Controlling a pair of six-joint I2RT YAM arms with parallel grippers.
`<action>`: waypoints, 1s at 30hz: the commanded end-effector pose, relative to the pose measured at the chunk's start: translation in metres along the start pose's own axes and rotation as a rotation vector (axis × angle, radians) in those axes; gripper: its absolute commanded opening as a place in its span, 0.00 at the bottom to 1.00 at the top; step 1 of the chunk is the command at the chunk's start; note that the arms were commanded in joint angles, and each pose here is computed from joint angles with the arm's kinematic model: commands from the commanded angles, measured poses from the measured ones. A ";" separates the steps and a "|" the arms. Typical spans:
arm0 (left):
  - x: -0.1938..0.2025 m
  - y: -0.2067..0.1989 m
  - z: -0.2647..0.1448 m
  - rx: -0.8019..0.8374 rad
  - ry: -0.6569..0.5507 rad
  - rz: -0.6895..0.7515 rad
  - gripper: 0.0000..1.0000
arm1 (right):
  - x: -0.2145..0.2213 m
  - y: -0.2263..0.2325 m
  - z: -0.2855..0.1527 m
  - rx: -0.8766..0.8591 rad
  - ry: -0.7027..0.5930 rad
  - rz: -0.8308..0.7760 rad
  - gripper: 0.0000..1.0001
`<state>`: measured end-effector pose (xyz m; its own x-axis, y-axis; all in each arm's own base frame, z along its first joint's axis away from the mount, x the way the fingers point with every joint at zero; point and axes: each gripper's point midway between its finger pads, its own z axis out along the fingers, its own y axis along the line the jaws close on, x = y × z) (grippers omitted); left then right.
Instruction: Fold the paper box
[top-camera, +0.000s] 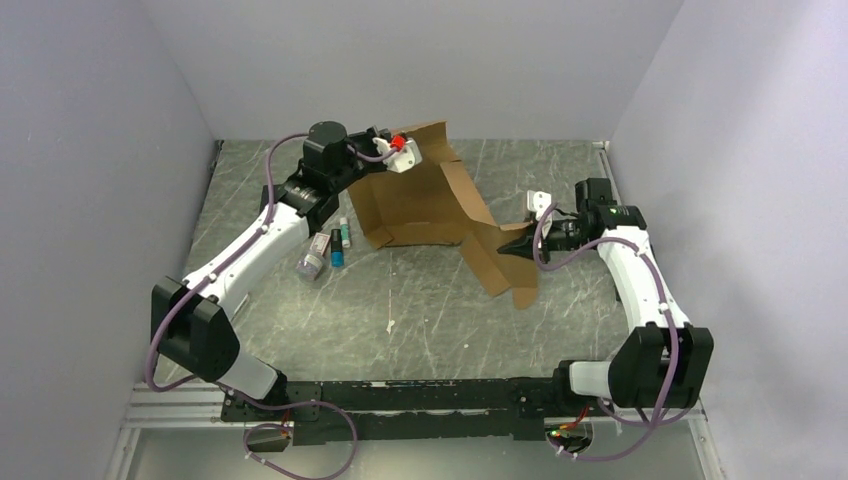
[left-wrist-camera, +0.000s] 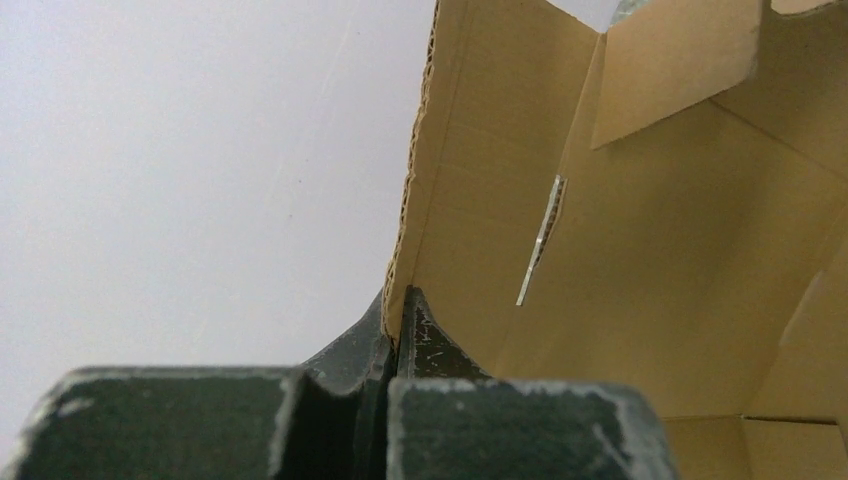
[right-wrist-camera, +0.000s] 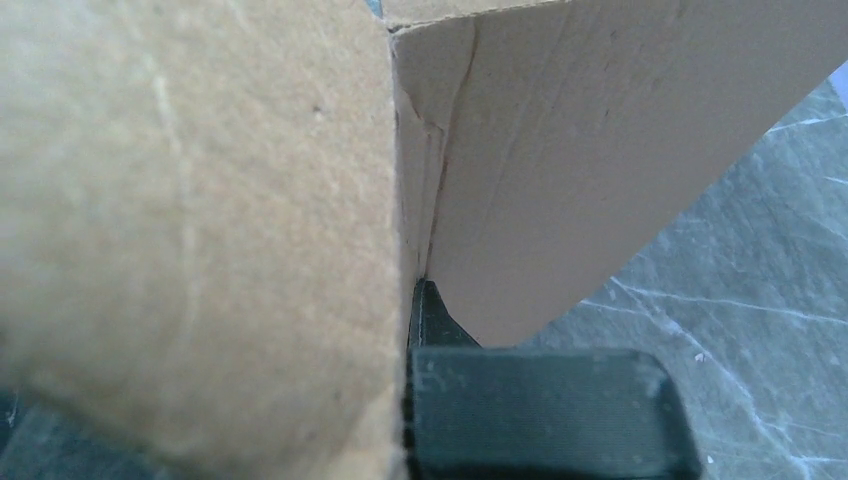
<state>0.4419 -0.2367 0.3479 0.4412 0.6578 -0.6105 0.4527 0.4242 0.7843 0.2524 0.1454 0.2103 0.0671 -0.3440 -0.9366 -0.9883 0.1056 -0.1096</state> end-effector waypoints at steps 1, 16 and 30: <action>-0.018 0.030 -0.015 -0.106 -0.051 0.047 0.00 | -0.029 0.010 -0.004 -0.004 -0.050 -0.026 0.00; -0.033 0.022 -0.021 -0.053 -0.109 -0.114 0.19 | -0.037 -0.021 -0.023 0.197 -0.114 0.063 0.00; -0.068 0.037 -0.113 -0.113 -0.092 -0.576 0.87 | -0.018 -0.031 -0.021 0.227 -0.072 0.126 0.00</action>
<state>0.3802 -0.2073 0.4017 0.3030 0.4292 -0.8509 0.5228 0.6716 0.5250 0.2726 0.1287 0.2359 -0.0509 -0.2541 -0.9658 -0.9391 0.3412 -0.0403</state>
